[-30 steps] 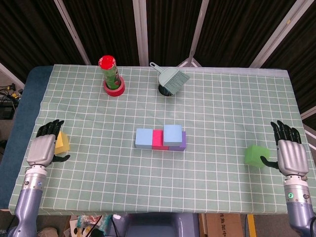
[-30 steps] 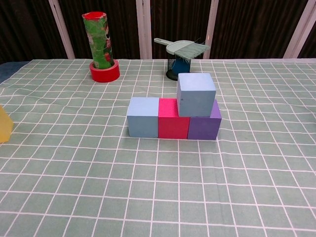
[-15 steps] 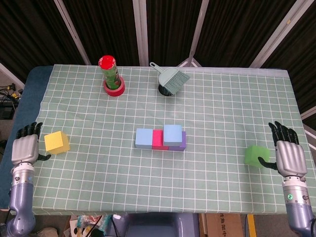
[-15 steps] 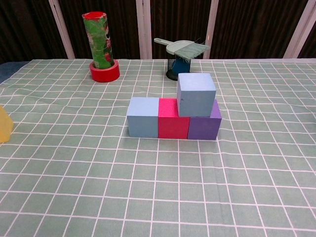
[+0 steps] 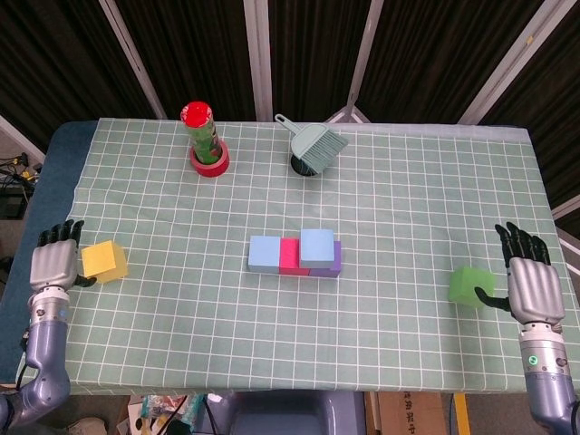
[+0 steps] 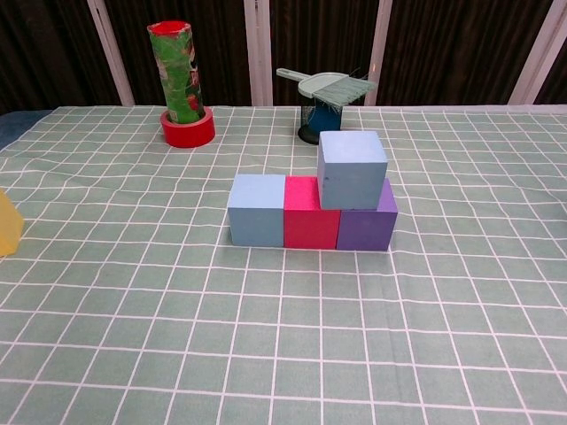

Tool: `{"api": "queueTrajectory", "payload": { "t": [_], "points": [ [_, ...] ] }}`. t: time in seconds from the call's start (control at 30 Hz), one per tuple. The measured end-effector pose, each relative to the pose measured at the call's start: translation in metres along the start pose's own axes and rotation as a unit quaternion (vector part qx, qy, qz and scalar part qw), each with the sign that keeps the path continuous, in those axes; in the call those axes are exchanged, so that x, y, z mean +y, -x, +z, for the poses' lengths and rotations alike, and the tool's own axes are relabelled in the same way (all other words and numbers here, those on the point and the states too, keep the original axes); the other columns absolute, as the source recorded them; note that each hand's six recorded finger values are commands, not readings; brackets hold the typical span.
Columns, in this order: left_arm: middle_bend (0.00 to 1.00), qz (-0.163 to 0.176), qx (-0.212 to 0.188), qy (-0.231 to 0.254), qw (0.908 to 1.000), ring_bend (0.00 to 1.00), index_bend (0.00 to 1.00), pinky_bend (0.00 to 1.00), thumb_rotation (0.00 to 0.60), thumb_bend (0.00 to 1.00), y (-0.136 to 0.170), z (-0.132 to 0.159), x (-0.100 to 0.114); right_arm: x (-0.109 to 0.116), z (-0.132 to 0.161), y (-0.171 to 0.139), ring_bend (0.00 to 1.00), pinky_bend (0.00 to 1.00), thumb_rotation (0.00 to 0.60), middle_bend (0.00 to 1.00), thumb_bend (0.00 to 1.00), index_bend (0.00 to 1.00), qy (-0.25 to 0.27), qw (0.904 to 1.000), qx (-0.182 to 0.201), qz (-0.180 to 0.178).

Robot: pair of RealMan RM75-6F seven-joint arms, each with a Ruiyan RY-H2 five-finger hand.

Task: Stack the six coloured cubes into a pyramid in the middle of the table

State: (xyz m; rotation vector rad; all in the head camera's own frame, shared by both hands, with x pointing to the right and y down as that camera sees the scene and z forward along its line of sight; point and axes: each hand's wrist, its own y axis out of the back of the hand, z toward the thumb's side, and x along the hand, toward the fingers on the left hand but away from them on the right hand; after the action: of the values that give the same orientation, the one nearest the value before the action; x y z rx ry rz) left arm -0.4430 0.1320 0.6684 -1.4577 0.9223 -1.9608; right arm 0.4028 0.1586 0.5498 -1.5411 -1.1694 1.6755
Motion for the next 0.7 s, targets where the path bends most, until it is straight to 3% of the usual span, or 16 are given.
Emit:
{"api": "queueTrajectory", "payload": {
  "t": [0.27,0.7],
  "points": [
    [0.02,-0.006,-0.002,0.001,1.0000,0.00,0.00,0.00,0.600,0.13,-0.005,0.002,-0.011,-0.002,0.000,-0.001,0.00,0.00,0.600,0.00,0.21,0.00,0.004,1.0000,-0.002,0.004],
    [0.02,0.007,-0.003,-0.021,0.9997,0.00,0.00,0.00,0.600,0.14,-0.025,-0.002,0.000,-0.007,-0.001,-0.002,0.00,0.00,0.600,0.00,0.21,0.00,0.000,1.0000,-0.004,0.008]
  ]
}}
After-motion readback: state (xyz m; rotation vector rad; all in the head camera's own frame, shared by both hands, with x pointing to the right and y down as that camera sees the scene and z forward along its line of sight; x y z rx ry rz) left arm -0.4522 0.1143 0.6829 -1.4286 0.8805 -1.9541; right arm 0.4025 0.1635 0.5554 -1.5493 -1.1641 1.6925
